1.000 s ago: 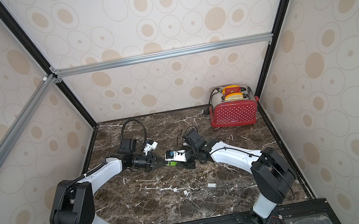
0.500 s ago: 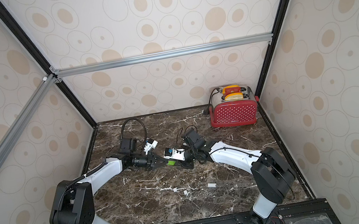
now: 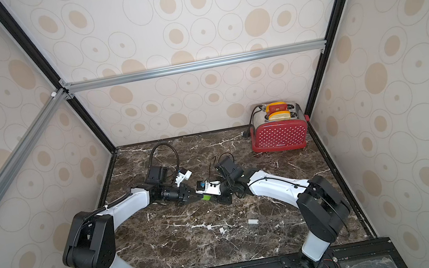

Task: Close the usb drive cover
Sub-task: Close the cover of the USB drive, then place the USB drive at the center of the board.

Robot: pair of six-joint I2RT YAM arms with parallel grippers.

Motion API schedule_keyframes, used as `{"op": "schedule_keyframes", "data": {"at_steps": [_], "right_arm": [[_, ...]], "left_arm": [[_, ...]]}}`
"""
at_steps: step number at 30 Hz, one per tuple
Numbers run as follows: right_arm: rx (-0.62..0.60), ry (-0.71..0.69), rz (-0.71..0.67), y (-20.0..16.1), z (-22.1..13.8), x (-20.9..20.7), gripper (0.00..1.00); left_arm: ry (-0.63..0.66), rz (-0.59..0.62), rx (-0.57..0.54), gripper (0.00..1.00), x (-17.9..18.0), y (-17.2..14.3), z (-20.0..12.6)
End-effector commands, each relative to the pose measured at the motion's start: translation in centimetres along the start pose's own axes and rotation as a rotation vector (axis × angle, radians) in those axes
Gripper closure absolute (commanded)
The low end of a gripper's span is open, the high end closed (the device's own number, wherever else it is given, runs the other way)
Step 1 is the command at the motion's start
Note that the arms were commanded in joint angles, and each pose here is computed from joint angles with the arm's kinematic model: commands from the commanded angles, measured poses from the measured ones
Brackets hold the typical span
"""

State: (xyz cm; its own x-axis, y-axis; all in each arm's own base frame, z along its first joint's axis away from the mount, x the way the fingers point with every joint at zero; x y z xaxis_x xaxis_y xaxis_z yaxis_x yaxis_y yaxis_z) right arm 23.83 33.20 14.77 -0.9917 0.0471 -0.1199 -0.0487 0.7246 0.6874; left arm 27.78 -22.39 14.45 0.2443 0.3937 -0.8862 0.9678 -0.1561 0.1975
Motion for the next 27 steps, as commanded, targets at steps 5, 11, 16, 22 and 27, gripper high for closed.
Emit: {"op": "schedule_keyframes", "data": {"at_steps": [5, 11, 16, 22, 27], "right_arm": [[-0.278, -0.002, -0.129, 7.0, -1.3, 0.3, 1.00], [-0.108, 0.037, -0.121, 2.2, -1.3, 0.4, 1.00], [0.045, 0.094, -0.068, -2.9, -2.6, 0.3, 1.00], [0.180, 0.082, -0.046, -6.3, -2.6, -0.9, 1.00], [0.330, 0.080, -0.065, -9.2, -1.2, -1.9, 1.00]], "left_arm": [[-0.077, 0.006, 0.050, 1.00, -1.6, 0.2, 1.8], [-0.050, 0.042, 0.023, 0.78, -2.0, 0.4, 0.4], [0.026, 0.053, -0.085, 0.46, -1.0, 1.5, -3.1], [0.123, 0.097, -0.164, 0.24, 0.0, 2.2, -6.3], [0.240, 0.189, -0.157, 0.12, 0.5, 1.6, -7.5]]}}
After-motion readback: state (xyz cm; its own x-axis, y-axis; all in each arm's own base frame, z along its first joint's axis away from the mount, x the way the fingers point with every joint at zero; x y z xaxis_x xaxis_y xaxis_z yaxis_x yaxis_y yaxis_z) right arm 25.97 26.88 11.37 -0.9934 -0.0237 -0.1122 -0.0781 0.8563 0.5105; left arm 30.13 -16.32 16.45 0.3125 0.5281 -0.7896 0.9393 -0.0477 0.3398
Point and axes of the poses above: each gripper's point midway between its finger pads, its own z axis out along the fingers, its own x axis along the line the jaws close on, y = z × x, the point moved 3 cm from there along -z, back along the fingers, and after that the axes turned 4 degrees about z, right-handed, at the moved point
